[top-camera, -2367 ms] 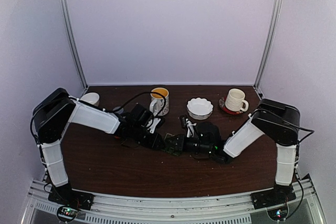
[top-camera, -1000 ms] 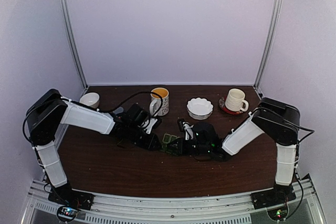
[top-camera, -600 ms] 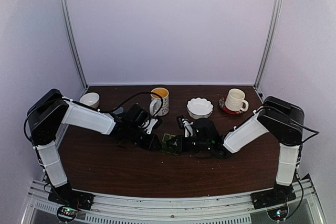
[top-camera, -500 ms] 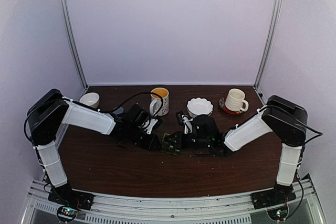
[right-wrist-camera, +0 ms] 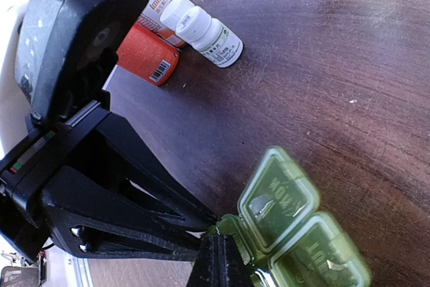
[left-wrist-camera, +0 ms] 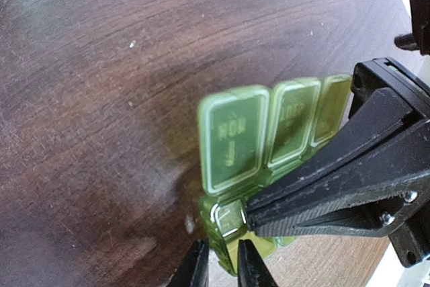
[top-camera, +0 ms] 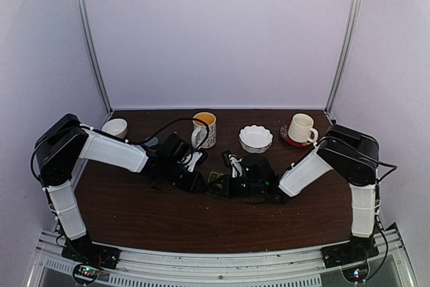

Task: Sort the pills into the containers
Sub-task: Pick up the pill bottle from the center of the board.

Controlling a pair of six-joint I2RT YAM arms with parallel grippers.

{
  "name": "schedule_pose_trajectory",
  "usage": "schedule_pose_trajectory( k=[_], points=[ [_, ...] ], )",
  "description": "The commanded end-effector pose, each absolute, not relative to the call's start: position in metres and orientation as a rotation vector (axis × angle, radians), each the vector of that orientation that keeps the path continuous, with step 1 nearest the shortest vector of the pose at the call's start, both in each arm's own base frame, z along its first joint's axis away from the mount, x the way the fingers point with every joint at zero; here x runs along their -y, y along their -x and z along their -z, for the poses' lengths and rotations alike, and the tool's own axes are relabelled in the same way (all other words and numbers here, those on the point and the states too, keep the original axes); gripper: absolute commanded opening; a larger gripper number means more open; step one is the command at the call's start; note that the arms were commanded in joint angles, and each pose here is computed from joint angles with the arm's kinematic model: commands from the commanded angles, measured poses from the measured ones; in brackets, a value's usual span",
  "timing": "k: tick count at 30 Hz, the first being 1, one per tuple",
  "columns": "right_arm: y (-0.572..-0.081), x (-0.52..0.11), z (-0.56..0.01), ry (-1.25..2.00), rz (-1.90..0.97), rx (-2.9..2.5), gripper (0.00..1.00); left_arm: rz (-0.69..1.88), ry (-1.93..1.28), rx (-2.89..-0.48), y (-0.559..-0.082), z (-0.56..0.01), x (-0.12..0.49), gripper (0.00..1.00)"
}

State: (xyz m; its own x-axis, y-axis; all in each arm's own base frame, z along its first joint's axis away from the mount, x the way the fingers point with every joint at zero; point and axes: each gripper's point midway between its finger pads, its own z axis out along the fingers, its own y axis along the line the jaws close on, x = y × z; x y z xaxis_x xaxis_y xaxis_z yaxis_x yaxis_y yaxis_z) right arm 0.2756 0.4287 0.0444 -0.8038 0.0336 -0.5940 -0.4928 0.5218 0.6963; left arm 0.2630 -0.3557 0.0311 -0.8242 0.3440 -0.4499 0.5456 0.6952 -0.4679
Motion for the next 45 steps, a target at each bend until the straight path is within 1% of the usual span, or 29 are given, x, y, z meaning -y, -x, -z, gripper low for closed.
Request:
schedule_pose_trajectory(
  k=[1,10,16,20,24,28,37,45],
  points=[
    [-0.269,-0.421,-0.028,0.383,-1.198,-2.285,0.0,0.882,-0.711,-2.553,-0.266,-0.039,0.362,0.18],
    [-0.263,-0.419,-0.096,0.429,-1.278,-2.103,0.0,0.874,-0.711,-2.556,-0.266,-0.038,0.361,0.18],
    [-0.257,-0.429,-0.069,0.466,-1.303,-2.169,0.0,0.875,-0.711,-2.555,-0.266,-0.039,0.361,0.18],
    [-0.254,-0.429,-0.029,0.473,-1.232,-2.285,0.0,0.869,-0.711,-2.555,-0.266,-0.04,0.36,0.18],
    [-0.25,-0.421,-0.015,0.468,-1.185,-2.326,0.0,0.868,-0.714,-2.555,-0.266,-0.04,0.36,0.18],
    [-0.253,-0.418,-0.028,0.478,-1.159,-2.296,0.0,0.871,-0.715,-2.55,-0.267,-0.041,0.361,0.18],
    [-0.257,-0.42,-0.089,0.521,-1.176,-2.148,0.0,0.87,-0.723,-2.544,-0.269,-0.045,0.363,0.18],
    [-0.268,-0.409,-0.103,0.491,-1.137,-2.122,0.0,0.858,-0.725,-2.521,-0.273,-0.057,0.364,0.18]
  ],
)
